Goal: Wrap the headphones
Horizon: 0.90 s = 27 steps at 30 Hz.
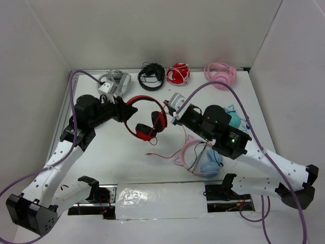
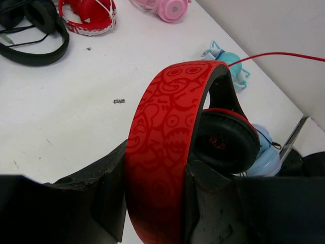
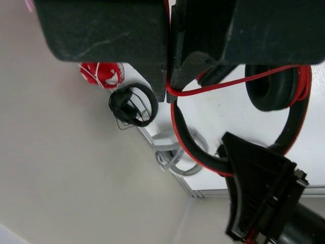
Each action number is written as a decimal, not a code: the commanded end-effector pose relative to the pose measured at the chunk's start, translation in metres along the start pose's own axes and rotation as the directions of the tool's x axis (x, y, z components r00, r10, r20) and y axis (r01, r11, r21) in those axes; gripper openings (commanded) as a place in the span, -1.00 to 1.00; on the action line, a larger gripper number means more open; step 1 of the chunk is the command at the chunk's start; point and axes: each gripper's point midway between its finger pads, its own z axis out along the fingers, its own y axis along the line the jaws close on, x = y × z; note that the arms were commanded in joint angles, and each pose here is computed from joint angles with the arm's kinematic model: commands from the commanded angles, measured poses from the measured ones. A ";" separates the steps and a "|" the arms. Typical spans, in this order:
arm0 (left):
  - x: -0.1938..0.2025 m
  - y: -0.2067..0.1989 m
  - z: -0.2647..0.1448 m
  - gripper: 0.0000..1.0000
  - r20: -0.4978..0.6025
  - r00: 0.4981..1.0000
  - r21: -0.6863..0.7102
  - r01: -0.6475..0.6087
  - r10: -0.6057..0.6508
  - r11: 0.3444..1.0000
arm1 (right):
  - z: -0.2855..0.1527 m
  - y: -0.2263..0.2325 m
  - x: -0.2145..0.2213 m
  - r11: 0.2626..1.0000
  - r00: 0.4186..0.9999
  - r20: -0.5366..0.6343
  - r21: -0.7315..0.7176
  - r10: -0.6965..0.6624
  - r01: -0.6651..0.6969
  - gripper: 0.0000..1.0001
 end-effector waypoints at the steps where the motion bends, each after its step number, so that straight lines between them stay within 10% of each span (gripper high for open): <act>1: -0.001 -0.008 0.003 -1.00 0.008 0.995 0.053 -0.100 0.099 0.994 | 0.007 -0.010 -0.045 0.999 0.990 0.139 -0.030 -0.027 0.031 -1.00; 5: 0.002 0.024 0.012 -1.00 0.004 1.000 -0.130 0.018 -0.018 0.991 | 0.001 0.008 -0.070 0.988 0.972 0.234 -0.150 0.019 0.017 -1.00; 17: 0.027 -0.006 0.029 -1.00 -0.078 0.997 0.064 -0.012 0.017 0.998 | 0.031 0.005 -0.074 0.999 0.980 0.200 -0.040 0.007 0.001 -1.00; 27: 0.023 0.042 0.026 -1.00 0.039 0.901 -0.350 0.416 -0.431 0.839 | 0.035 0.084 -0.051 0.957 0.979 0.201 -0.284 -0.007 0.065 -1.00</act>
